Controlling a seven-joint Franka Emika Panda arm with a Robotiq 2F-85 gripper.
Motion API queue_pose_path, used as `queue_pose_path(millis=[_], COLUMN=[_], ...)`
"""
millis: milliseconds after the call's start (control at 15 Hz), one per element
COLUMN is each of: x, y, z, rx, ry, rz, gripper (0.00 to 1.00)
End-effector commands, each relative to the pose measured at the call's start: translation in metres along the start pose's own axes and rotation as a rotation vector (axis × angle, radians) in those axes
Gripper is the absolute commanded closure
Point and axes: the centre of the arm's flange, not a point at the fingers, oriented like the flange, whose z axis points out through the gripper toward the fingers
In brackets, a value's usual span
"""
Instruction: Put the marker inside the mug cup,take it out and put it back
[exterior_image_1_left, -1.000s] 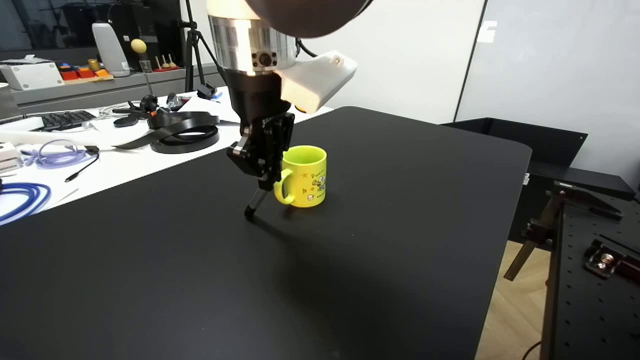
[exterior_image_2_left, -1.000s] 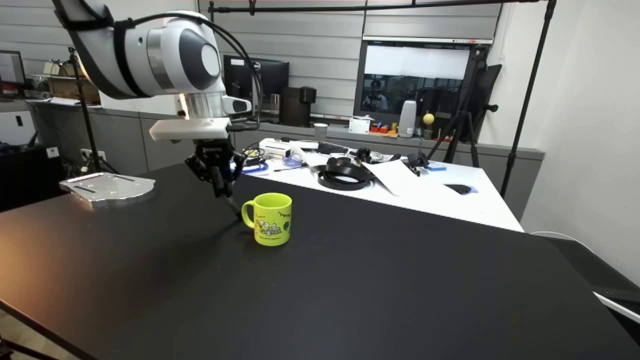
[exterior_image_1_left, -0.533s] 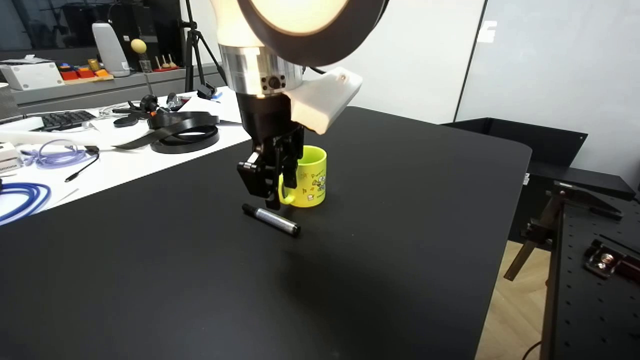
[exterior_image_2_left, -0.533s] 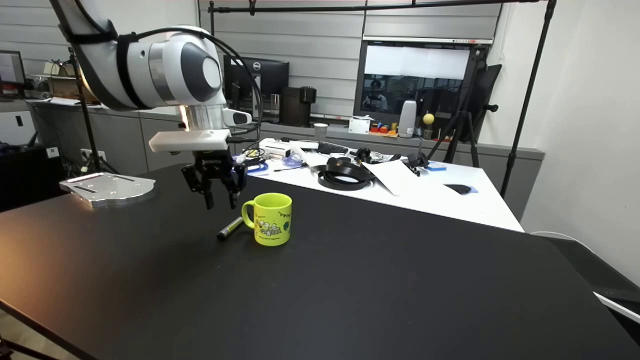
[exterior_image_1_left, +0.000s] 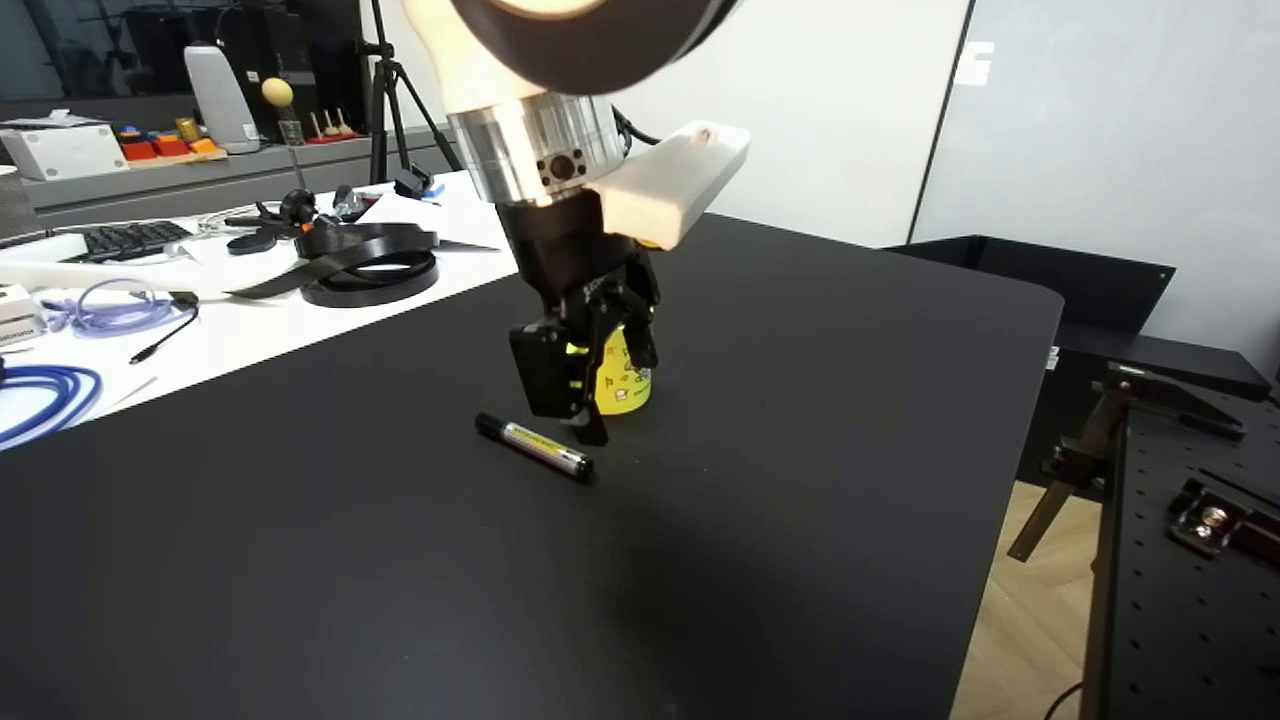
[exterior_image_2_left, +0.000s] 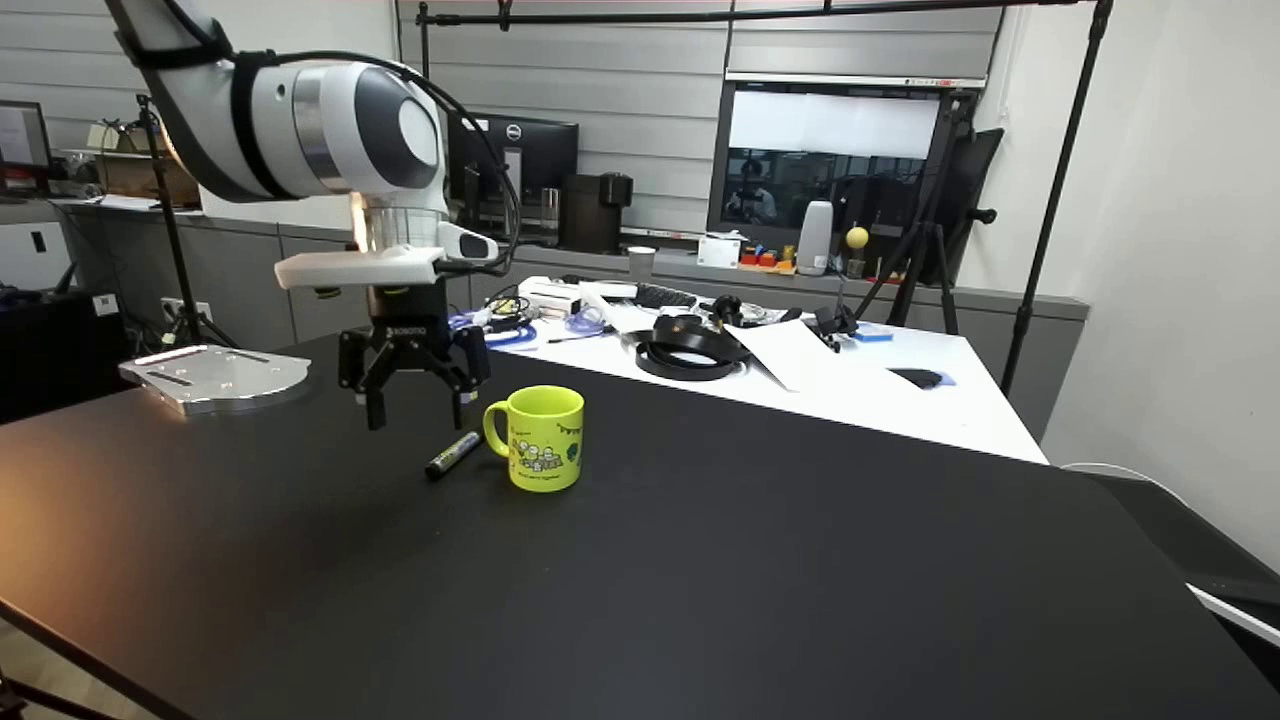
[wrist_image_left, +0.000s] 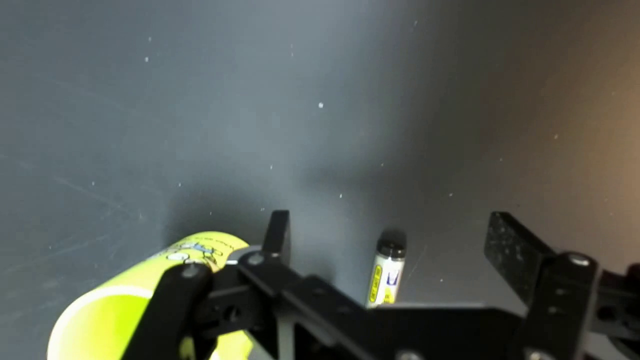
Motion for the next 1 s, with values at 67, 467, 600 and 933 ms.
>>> queue_pose_path(millis=[67, 467, 600, 933], x=[0.009, 0.041, 0.054, 0.049], y=[-0.002, -0.004, -0.005, -0.007], z=[-0.022, -0.030, -0.028, -0.022], rx=[0.026, 0.035, 0.043, 0.055], ry=[-0.156, -0.048, 0.032, 0.030], rz=[0.042, 0.067, 0.075, 0.049], gripper=[0.00, 0.00, 0.00, 0.00])
